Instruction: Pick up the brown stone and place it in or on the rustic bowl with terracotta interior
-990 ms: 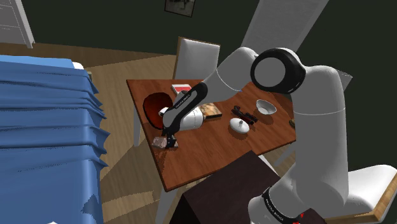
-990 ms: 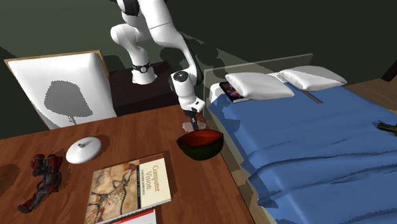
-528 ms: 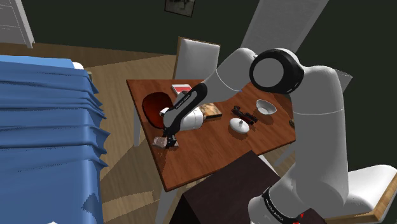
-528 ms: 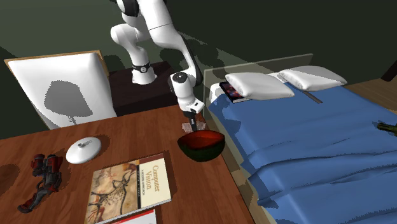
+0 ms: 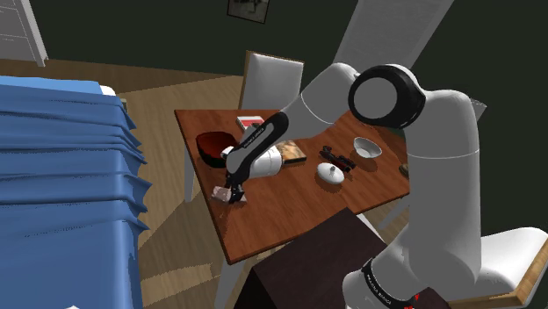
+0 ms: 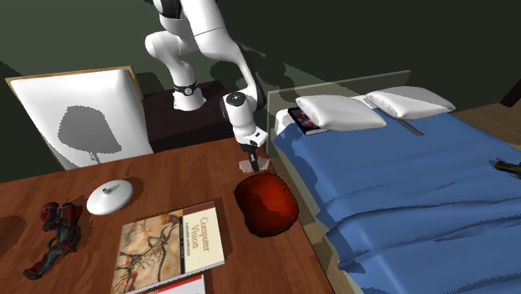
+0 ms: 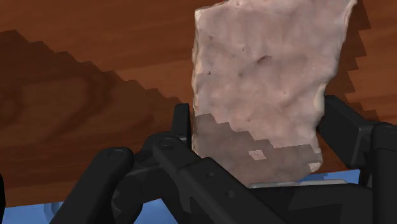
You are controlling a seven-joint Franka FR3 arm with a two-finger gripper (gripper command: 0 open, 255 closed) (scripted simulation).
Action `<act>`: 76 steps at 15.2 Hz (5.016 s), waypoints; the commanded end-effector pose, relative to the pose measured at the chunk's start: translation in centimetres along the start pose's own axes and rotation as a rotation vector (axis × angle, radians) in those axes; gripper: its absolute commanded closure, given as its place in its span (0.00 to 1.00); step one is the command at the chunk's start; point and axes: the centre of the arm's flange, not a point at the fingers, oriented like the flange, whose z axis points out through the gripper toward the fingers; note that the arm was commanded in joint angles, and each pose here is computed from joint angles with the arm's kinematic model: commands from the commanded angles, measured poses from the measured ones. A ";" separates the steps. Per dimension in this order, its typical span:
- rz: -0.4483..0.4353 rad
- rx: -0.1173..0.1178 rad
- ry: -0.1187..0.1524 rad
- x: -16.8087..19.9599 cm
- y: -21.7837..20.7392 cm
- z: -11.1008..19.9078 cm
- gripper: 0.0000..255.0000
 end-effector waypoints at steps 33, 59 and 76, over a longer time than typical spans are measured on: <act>0.000 0.000 0.000 3.1 4.3 -15.5 1.00; 0.000 0.000 0.000 3.5 17.0 -8.1 1.00; 0.000 0.000 0.000 3.5 17.0 -13.1 0.00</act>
